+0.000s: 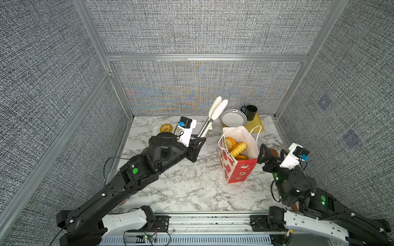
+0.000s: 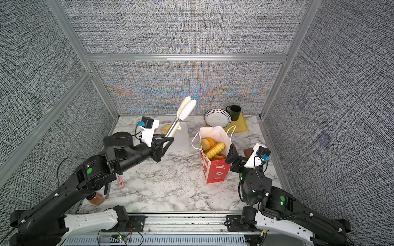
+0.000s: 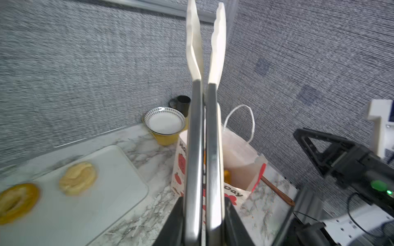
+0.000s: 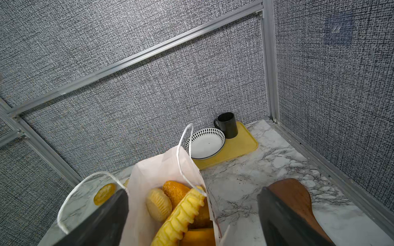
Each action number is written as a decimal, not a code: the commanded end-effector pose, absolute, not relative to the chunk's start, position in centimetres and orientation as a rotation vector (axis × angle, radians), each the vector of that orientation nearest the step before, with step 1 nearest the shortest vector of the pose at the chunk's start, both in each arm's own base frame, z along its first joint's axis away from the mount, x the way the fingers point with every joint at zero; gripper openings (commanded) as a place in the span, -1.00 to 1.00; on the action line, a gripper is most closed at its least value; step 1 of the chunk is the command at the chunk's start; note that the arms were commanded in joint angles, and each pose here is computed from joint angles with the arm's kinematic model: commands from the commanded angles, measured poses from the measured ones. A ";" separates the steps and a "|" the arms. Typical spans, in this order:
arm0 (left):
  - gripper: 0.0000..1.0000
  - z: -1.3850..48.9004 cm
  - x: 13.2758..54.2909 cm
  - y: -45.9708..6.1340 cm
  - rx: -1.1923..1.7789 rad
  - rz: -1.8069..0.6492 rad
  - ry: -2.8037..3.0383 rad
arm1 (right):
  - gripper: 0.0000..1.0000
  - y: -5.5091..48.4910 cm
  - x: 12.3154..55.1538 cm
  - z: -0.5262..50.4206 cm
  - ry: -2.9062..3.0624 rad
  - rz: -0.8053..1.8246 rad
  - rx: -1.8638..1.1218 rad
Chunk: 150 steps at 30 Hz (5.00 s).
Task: Pack bread into a paper bag
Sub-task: Place the fake bread in the paper bag, then pick up the fake bread from the plate, then place the fake bread in the paper bag.
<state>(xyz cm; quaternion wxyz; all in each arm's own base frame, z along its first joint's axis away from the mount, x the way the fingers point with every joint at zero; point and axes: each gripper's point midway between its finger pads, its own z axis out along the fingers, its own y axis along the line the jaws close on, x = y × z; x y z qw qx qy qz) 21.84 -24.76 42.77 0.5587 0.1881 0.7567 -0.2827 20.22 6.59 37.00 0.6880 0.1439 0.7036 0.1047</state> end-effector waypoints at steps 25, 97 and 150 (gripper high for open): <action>-0.30 15.2 40.4 -21.9 -0.050 -0.380 2.492 | 0.98 7.9 18.2 42.8 1.446 0.586 0.178; -0.96 36.6 20.7 -34.7 0.800 -0.804 2.031 | 0.98 9.4 18.6 41.8 1.457 0.565 0.132; -0.82 40.0 21.5 -30.1 0.547 -0.558 1.841 | 0.98 10.1 18.8 40.9 1.487 0.546 0.108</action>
